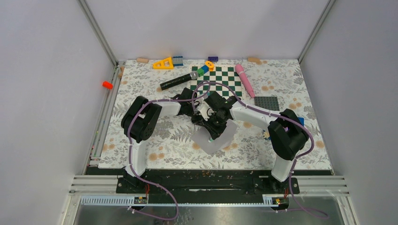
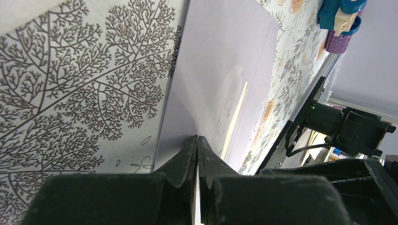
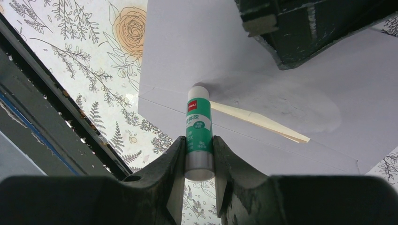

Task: Place the letter into the envelope and seal it
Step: Paint the envelope at the center of the board.

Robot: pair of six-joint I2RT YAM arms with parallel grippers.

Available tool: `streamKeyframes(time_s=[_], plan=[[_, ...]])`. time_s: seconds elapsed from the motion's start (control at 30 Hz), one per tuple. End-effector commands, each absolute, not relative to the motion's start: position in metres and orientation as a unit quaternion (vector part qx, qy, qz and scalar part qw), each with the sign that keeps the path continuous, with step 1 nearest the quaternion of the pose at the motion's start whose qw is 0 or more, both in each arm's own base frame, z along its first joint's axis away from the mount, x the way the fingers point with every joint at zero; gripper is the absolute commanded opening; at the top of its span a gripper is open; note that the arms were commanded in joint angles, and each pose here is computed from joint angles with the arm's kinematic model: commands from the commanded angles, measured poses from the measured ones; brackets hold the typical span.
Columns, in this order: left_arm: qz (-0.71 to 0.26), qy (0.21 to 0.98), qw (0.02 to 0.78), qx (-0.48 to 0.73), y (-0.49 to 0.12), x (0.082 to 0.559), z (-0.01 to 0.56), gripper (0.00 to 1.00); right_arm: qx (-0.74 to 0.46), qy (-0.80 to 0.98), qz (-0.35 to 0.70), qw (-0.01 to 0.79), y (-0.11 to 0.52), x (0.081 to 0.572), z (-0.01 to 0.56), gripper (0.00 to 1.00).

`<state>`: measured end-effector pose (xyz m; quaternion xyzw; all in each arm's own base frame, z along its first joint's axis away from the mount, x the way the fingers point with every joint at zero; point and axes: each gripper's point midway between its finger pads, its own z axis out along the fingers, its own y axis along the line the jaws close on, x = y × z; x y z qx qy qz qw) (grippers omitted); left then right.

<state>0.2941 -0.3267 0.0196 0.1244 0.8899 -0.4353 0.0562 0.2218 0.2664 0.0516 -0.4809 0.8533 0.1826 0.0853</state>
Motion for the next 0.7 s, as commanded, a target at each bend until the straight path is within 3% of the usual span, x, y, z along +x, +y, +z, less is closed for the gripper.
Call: streamKeyframes(time_s=[0.0,0.67], plan=[[-0.371,0.916,0.081,0.128,-0.310,0.298,-0.008,0.00,-0.482,0.857,0.146,0.105,0.261,0.235,0.056,0.00],[-0.369,0.917,0.084,0.129,-0.309,0.299,-0.007,0.00,-0.466,0.867,0.134,0.116,0.243,0.244,0.060,0.00]])
